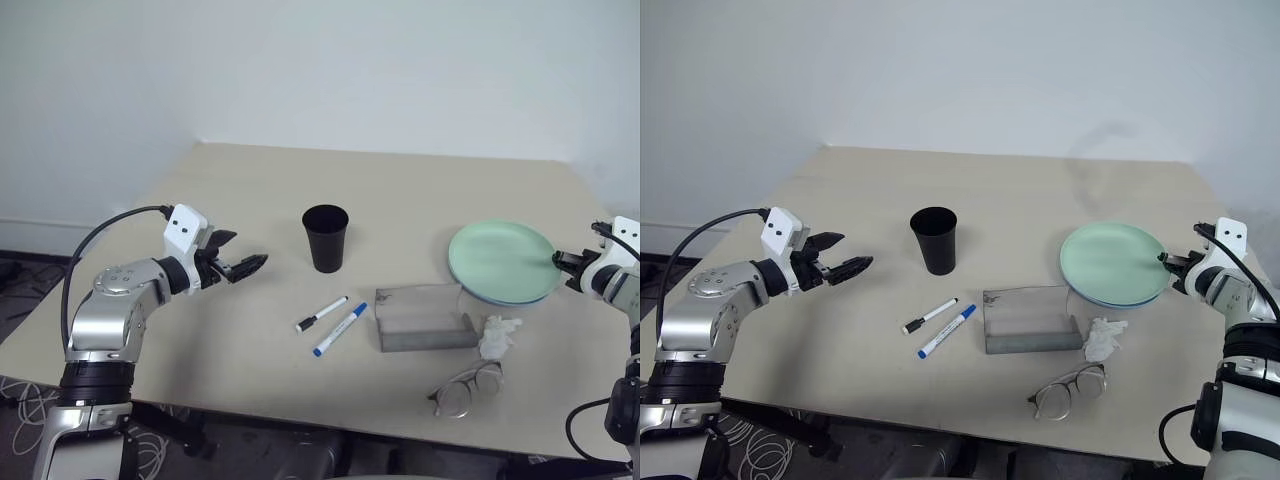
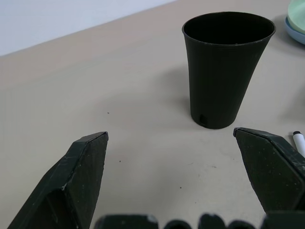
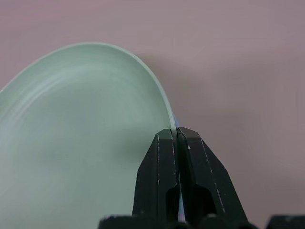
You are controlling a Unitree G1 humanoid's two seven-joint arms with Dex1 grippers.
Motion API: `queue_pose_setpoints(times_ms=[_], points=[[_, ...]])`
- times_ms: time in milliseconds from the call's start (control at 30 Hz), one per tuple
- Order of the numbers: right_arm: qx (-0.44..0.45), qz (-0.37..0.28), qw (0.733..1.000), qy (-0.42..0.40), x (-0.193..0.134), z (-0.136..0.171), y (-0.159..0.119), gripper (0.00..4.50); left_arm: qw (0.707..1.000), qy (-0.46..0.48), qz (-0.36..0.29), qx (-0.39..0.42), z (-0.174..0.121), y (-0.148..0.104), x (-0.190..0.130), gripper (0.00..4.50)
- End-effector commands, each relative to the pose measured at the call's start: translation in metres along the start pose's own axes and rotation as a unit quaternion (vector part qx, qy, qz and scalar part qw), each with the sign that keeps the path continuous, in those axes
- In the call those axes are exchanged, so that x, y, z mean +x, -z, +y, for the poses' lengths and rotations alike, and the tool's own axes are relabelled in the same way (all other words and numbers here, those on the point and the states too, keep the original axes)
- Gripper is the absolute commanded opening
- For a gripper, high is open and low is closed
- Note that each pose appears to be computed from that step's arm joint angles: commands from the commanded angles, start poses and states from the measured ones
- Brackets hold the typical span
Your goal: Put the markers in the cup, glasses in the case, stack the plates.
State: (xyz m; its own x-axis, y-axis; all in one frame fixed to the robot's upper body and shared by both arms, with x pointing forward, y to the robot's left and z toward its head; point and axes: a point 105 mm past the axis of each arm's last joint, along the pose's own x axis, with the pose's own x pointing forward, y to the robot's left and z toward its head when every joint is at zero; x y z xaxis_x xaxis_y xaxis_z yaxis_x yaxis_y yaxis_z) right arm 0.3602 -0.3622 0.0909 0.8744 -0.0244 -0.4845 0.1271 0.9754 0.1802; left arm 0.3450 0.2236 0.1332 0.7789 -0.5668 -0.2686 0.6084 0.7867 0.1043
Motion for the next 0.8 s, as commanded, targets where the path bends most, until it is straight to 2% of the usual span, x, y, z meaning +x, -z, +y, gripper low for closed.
queue_pose_setpoints(times_ms=[33, 133, 400, 500, 667, 800], points=[[-0.021, -0.03, 0.999, 0.0, -0.007, 0.004, -0.022, 0.03, 0.999, -0.004, -0.02, 0.025, 0.004, -0.018, -0.003, 4.5], [-0.03, -0.022, 0.999, -0.009, -0.009, 0.008, -0.019, 0.63, 1.0, -0.002, -0.02, 0.024, 0.003, -0.018, -0.002, 4.5], [-0.131, -0.017, 0.99, -0.04, -0.033, 0.014, -0.03, 3.37, 1.0, 0.0, -0.02, 0.024, 0.002, -0.017, 0.001, 4.5], [-0.175, -0.007, 0.98, -0.09, -0.051, 0.025, -0.029, 4.45, 0.999, 0.001, -0.02, 0.024, 0.002, -0.017, 0.001, 4.5], [-0.253, 0.003, 0.956, -0.147, -0.076, 0.042, -0.026, 4.48, 0.999, 0.003, -0.019, 0.025, 0.002, -0.016, 0.002, 4.5], [-0.3, 0.041, 0.929, -0.212, -0.094, 0.063, -0.005, 4.48, 0.999, 0.005, -0.02, 0.026, 0.003, -0.017, 0.003, 4.5]])
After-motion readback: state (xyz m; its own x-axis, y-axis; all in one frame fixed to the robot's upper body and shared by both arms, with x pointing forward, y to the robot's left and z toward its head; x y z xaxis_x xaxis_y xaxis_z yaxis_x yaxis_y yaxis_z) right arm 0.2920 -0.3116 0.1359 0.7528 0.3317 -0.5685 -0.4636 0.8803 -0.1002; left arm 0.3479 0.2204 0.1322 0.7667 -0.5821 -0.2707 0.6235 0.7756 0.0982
